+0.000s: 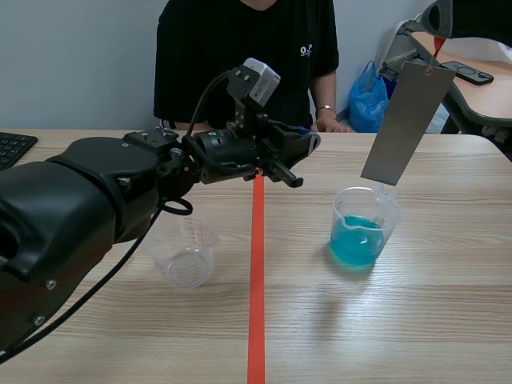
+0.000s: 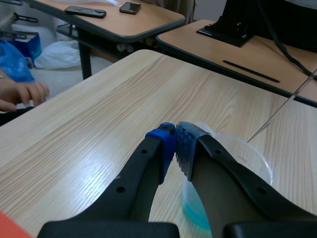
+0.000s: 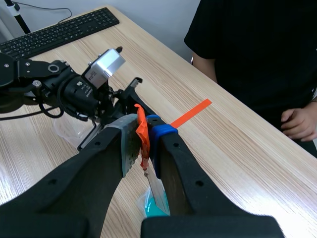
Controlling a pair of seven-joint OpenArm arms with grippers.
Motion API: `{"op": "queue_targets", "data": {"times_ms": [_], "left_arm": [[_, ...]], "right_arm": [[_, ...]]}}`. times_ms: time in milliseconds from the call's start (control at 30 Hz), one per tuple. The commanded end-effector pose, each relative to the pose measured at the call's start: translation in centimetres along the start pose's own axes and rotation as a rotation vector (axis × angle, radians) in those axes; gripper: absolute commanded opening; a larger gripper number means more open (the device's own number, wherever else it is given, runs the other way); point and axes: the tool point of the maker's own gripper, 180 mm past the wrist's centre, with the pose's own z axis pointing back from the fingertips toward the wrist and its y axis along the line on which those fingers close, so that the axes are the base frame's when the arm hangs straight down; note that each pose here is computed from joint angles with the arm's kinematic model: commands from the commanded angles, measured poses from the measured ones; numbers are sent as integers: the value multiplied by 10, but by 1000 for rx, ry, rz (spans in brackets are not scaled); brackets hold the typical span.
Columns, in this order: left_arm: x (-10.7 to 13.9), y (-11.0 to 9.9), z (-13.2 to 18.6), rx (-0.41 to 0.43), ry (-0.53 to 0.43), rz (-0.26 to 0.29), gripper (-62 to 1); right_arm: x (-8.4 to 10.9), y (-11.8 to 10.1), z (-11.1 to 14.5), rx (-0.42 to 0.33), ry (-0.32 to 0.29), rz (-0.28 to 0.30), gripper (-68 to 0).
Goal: Do the redox reaction experiment.
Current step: 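Raise the plate and point at it, then lower the plate into the blue solution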
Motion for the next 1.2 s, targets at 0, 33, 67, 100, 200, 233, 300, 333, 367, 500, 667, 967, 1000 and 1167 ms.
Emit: {"op": "queue_targets", "data": {"times_ms": [0, 33, 67, 100, 200, 233, 300, 333, 367, 500, 667, 967, 1000, 1167], "left_arm": [[17, 11, 5, 16, -48, -21, -567], [16, 14, 8, 23, -45, -25, -567], [15, 17, 12, 30, -46, -28, -567], [14, 21, 16, 38, -45, -33, -567], [11, 31, 29, 59, -42, -41, -567], [9, 33, 33, 65, -37, -44, -567], [5, 39, 40, 78, -21, -49, -567], [3, 41, 44, 84, -13, -52, -567], [1, 44, 48, 90, -6, -55, -567], [0, 50, 69, 110, -20, -77, -567], [4, 59, 100, 139, -25, -129, -567], [11, 84, 176, 272, 6, -211, -567], [9, 87, 186, 291, 22, -216, -567], [0, 93, 239, 386, 77, -231, -567]], "right_arm": [[16, -2, 5, -6, -41, 26, -660], [16, -2, 5, -6, -41, 26, -660], [16, -2, 5, -6, -41, 26, -660], [16, -2, 5, -6, -41, 26, -660], [16, -2, 5, -6, -41, 26, -660], [16, -2, 5, -6, -41, 26, -660], [16, -2, 5, -6, -41, 26, -660], [16, -2, 5, -6, -41, 26, -660], [16, -2, 5, -6, -41, 26, -660], [16, -2, 5, -6, -40, 26, -660], [16, -2, 5, -6, -40, 27, -660], [16, -2, 5, -6, -40, 27, -660], [16, -2, 5, -8, -38, 28, -660], [16, -2, 5, -8, -38, 28, -660]]}}
